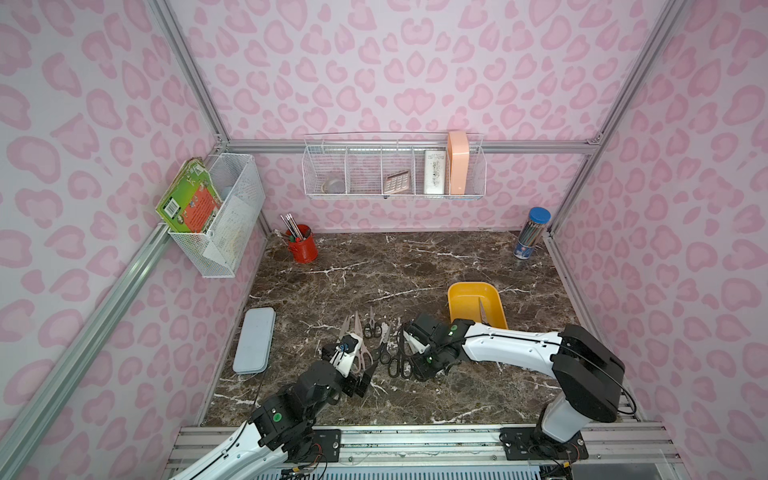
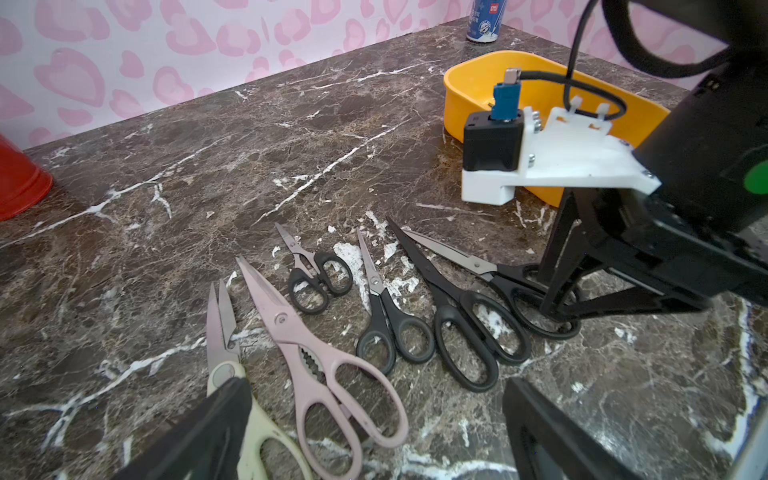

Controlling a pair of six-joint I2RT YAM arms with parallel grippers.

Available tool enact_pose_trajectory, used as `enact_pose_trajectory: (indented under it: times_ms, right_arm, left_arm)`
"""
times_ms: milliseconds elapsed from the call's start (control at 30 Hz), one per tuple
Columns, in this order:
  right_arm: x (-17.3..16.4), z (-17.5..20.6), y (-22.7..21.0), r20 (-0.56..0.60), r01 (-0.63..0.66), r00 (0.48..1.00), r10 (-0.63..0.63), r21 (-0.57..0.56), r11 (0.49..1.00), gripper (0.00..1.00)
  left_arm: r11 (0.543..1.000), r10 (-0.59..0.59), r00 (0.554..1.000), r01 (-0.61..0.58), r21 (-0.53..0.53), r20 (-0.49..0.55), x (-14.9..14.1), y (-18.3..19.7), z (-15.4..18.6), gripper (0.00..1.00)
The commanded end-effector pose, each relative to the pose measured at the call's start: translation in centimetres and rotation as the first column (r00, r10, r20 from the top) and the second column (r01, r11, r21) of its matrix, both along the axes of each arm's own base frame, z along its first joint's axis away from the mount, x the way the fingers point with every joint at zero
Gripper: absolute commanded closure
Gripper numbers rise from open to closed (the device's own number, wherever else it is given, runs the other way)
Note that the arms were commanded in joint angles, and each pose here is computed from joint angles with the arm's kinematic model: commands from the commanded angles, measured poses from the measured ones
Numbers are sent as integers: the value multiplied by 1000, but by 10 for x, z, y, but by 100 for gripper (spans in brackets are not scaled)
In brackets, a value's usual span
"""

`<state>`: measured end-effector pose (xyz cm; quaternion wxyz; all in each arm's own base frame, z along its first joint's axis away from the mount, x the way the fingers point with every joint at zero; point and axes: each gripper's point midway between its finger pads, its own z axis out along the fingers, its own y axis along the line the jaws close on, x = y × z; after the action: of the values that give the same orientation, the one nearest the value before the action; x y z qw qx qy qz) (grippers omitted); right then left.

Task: Put the scissors into the storage box
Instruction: Pick up the scissors from the center of the board.

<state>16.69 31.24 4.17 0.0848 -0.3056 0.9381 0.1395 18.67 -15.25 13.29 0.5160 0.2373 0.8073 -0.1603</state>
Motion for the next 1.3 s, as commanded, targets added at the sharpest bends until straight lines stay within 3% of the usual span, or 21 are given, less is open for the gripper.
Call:
enact_pose_trajectory:
  times_ms: [0,367,633,733,933,1267]
  right_arm:
    - [3,-7,-11,19,29,999,-28,-59,998,63]
    - [7,-31,-19,25,7,1000,-3,-171,985,69]
    - [8,-44,-33,20,37,999,-33,-251,967,89]
    - [7,-43,-33,9,37,999,-36,-226,973,100]
    - [21,-21,-23,58,15,998,-5,-188,982,100]
    - [65,48,-5,132,35,991,-37,18,999,100]
  left_arm:
    - [1000,-11,1000,11,-10,7,0,-2,3,1]
    - [1000,5,1000,-5,-10,8,1,0,3,1]
    - [1000,10,1000,-10,-9,9,2,1,3,1]
    - [1000,16,1000,-15,-7,9,2,1,3,1]
    - [1000,27,1000,-27,-7,9,3,3,3,1]
    - [999,26,999,-25,-22,21,1,5,6,1]
